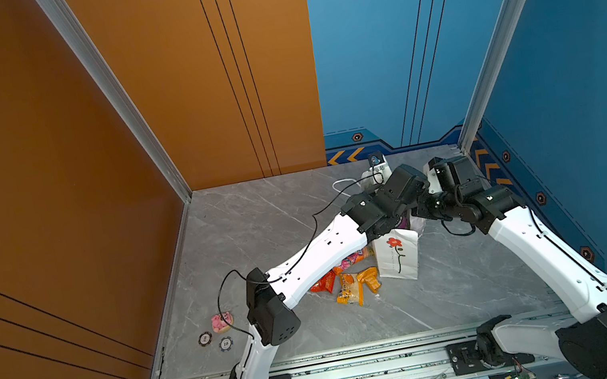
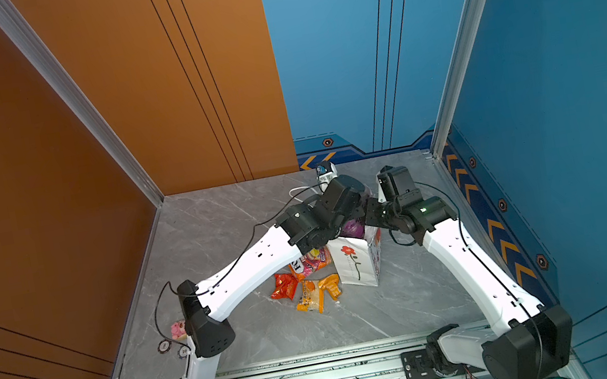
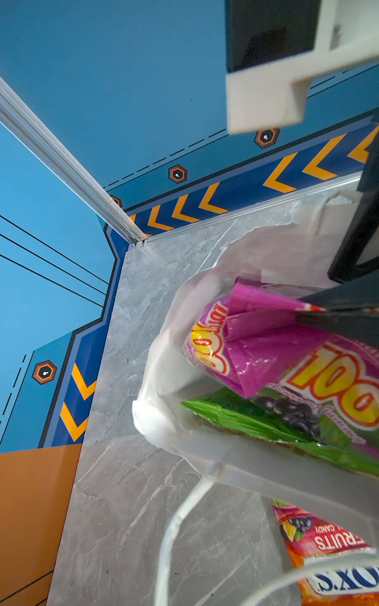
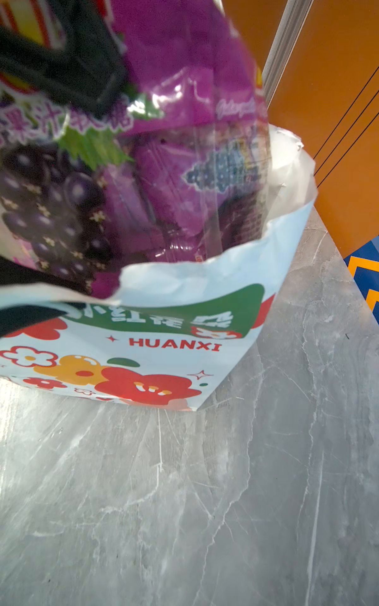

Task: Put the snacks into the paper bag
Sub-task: 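Lower the purple grape pack into the paper bag opening, then open the left gripper to release the grape pack inside the bag, then move the left gripper out of the bag over the orange Fox's Fruits bag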

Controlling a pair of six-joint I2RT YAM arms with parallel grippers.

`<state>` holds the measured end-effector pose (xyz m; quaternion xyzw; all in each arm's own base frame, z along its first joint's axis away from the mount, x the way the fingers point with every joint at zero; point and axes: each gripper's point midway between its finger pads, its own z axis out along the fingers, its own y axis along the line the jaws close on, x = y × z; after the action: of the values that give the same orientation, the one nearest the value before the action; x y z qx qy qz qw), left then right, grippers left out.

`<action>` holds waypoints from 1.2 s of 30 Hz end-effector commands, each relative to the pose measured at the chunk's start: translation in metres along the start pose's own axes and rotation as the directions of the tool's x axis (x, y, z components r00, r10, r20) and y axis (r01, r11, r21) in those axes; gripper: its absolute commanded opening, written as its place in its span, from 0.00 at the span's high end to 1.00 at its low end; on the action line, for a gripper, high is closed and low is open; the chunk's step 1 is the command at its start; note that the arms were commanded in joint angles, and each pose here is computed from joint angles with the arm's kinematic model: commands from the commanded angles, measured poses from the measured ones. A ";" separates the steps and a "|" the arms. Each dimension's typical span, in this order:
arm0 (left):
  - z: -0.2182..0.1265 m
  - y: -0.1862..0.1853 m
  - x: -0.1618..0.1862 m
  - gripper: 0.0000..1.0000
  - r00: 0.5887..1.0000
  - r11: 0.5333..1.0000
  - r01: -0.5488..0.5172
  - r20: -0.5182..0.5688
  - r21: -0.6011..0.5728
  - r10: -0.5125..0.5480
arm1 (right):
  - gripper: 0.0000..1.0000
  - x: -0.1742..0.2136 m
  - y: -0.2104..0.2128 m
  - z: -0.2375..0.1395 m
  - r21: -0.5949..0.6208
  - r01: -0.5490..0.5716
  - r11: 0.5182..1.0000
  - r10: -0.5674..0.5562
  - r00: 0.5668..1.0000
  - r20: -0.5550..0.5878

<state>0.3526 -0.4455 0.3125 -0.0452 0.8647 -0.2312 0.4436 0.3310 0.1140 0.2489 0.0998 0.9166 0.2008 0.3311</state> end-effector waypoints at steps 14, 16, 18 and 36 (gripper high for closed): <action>-0.029 -0.048 -0.026 0.69 0.998 0.984 -0.061 0.033 0.166 0.056 | 0.94 -0.016 0.006 -0.013 -0.023 0.015 1.000 -0.013 0.997 0.081; -0.035 -0.045 -0.032 0.67 0.997 0.985 -0.068 0.048 0.158 0.061 | 0.94 -0.016 0.003 -0.014 -0.018 0.010 1.000 -0.008 0.996 0.084; -0.040 -0.041 -0.037 0.67 0.995 0.986 -0.079 0.064 0.146 0.070 | 0.94 -0.016 0.002 -0.014 -0.016 0.006 1.000 -0.004 0.997 0.083; -0.086 0.035 -0.074 0.49 0.967 0.968 -0.246 0.082 0.053 0.241 | 0.94 -0.021 -0.013 -0.018 0.008 -0.013 1.000 0.012 0.996 0.084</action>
<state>0.3313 -0.3910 0.3982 0.0555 0.8327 -0.2274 0.5017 0.3330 0.0955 0.2464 0.1238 0.9159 0.1904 0.3311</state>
